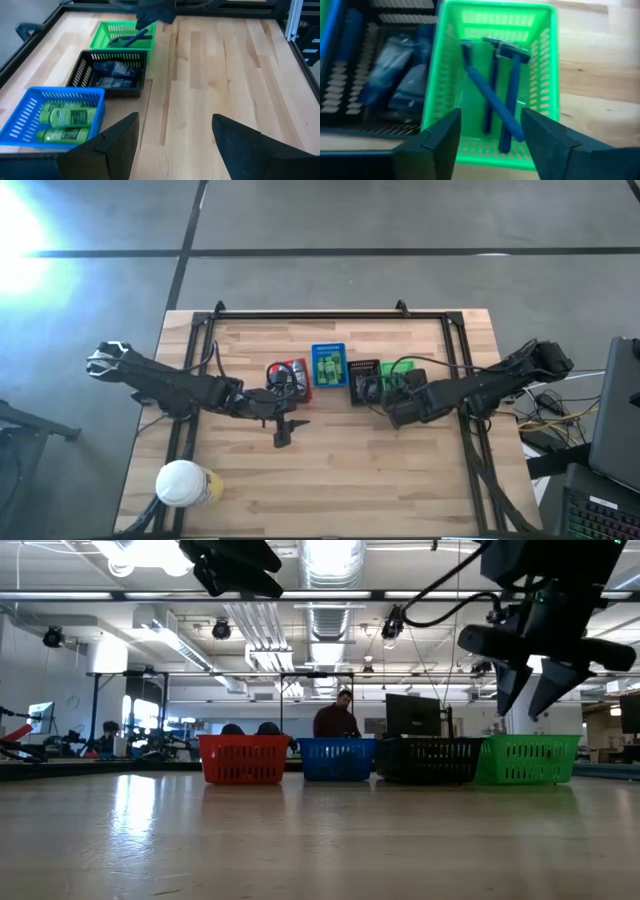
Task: Pick & Place Travel size toiletries
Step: Return to Home Position
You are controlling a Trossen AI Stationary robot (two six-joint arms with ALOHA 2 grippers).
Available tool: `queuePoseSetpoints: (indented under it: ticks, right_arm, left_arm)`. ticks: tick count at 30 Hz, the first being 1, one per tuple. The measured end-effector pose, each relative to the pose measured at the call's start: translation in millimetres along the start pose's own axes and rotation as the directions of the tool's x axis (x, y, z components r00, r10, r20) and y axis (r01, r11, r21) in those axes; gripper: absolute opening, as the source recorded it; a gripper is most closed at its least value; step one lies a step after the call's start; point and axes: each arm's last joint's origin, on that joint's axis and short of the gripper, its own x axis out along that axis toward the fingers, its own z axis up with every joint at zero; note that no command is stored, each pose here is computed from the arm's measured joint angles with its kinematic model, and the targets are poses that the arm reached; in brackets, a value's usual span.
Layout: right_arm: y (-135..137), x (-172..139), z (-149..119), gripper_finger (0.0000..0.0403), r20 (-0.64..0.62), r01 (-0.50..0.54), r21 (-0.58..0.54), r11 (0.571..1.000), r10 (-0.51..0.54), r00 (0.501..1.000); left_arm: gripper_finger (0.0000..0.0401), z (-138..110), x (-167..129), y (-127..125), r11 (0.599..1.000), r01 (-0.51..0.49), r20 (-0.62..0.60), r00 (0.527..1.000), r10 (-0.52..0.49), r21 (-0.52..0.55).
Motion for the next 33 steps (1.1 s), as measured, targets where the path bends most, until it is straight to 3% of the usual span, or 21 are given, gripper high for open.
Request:
queuePoseSetpoints:
  ticks: [6, 12, 15, 17, 20, 22, 24, 27, 30, 33]
  right_arm:
    - [12, -18, 8, 0.0250, -0.056, -0.072, -0.157, 0.985, 0.064, 0.996]
    - [37, -41, 20, 0.0269, -0.147, -0.256, -0.260, 0.931, 0.224, 0.964]
    - [53, -60, 31, 0.0274, -0.111, -0.381, -0.354, 0.854, 0.366, 0.924]
    - [61, -75, 39, 0.0274, -0.064, -0.409, -0.459, 0.788, 0.430, 0.901]
    - [69, -93, 57, 0.0270, 0.049, -0.339, -0.616, 0.711, 0.465, 0.884]
    - [73, -111, 71, 0.0264, 0.097, -0.330, -0.646, 0.689, 0.503, 0.859]
    - [76, -132, 86, 0.0257, 0.134, -0.359, -0.642, 0.677, 0.561, 0.817]
    - [83, -157, 109, 0.0247, 0.230, -0.312, -0.721, 0.619, 0.638, 0.735]
    - [86, -156, 145, 0.0237, 0.156, -0.399, -0.746, 0.533, 0.722, 0.674]
    - [85, -130, 178, 0.0228, -0.054, -0.599, -0.708, 0.375, 0.816, 0.576]
  left_arm:
    - [0.0255, -8, -1, -1, 1.000, -0.008, -0.078, 0.997, 0.006, -0.026]
    - [0.0255, -20, -13, -6, 0.997, -0.016, -0.183, 0.983, 0.001, -0.081]
    - [0.0255, -17, -23, -5, 0.992, -0.005, -0.166, 0.986, -0.017, -0.129]
    - [0.0255, -14, -31, -2, 0.990, 0.011, -0.146, 0.989, -0.032, -0.144]
    - [0.0255, -8, -45, 1, 0.971, 0.035, -0.094, 0.994, -0.058, -0.235]
    - [0.0255, -5, -54, 4, 0.948, 0.056, -0.056, 0.995, -0.077, -0.313]
    - [0.0255, 2, -64, 6, 0.936, 0.094, 0.017, 0.995, -0.094, -0.340]
    - [0.0255, 17, -81, 10, 0.912, 0.173, 0.179, 0.977, -0.113, -0.372]
    - [0.0255, 26, -98, 12, 0.922, 0.266, 0.279, 0.942, -0.186, -0.282]
    - [0.0255, 27, -111, 17, 0.936, 0.274, 0.318, 0.927, -0.197, -0.219]
